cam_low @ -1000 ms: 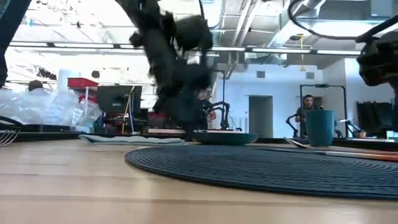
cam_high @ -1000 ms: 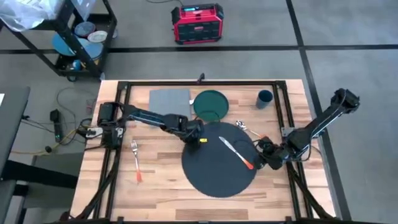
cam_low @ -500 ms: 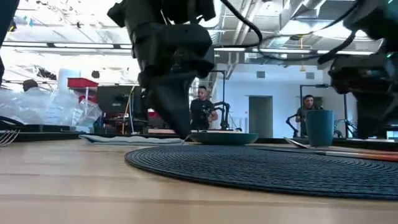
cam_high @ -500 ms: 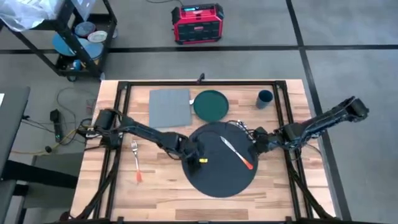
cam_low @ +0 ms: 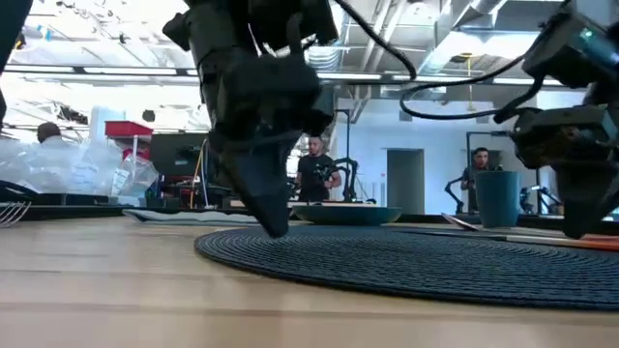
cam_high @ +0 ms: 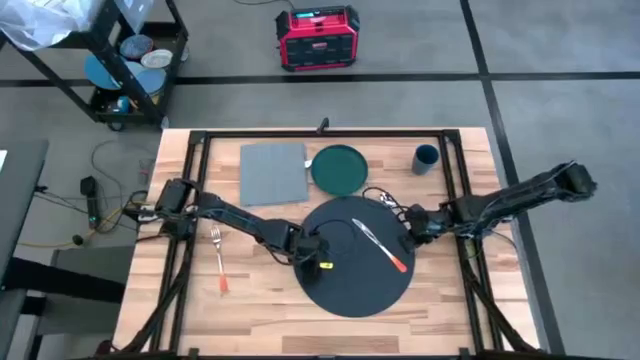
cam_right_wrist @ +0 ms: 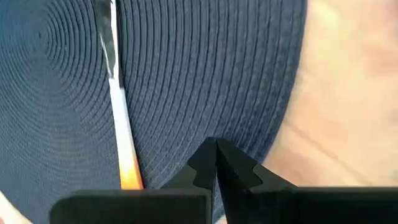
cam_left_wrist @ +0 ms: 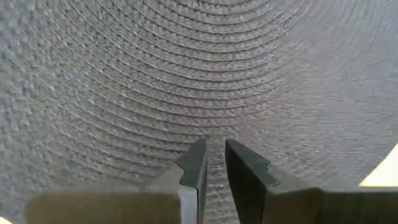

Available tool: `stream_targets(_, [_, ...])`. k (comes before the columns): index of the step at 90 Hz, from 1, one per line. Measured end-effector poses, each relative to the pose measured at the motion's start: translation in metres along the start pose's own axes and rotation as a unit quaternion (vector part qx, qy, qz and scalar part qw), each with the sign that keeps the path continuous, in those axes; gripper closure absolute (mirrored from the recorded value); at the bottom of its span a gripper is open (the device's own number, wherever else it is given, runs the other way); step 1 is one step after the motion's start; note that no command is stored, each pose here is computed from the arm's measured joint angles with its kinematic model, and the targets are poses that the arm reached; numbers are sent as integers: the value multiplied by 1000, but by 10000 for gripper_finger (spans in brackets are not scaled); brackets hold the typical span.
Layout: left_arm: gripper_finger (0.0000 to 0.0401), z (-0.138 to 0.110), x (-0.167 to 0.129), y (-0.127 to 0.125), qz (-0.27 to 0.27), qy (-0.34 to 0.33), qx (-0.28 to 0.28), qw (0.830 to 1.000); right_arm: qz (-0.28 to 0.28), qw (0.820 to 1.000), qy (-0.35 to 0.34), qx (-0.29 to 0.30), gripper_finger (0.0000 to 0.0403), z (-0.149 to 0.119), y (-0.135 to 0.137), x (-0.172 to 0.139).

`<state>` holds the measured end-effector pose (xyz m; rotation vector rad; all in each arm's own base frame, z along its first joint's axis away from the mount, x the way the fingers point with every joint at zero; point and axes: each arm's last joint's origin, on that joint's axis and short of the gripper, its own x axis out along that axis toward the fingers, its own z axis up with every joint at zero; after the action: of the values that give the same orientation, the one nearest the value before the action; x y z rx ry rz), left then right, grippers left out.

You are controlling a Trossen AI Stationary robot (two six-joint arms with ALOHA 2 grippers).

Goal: Set table place
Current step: Adjust the blue placemat on the table

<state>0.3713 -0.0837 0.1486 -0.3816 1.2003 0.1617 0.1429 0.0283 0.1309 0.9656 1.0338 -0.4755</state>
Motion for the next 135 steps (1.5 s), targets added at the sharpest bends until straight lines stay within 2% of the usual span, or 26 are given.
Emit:
stream_targets(25, [361,-6,19,9,11,54,35,998,7,1000,7,9,403,-17,6,0])
stream_targets(66, [361,6,18,37,23,70,61,995,31,999,0,44,403,-53,14,-5])
stream_targets(79, [361,12,12,46,36,84,67,994,46,996,-51,57,403,-61,16,-9])
stream_targets(93, [361,23,-12,45,53,76,48,995,54,993,-88,51,403,-52,22,-13])
stream_targets(107, [373,35,-40,25,40,-12,26,999,51,993,-103,40,403,-35,25,-11])
stream_targets(117, [396,25,-29,19,63,-7,8,998,50,992,-108,31,403,-19,25,-9])
stream_targets(135, [400,-1,-5,24,105,32,-28,994,36,995,-91,20,403,6,18,-6])
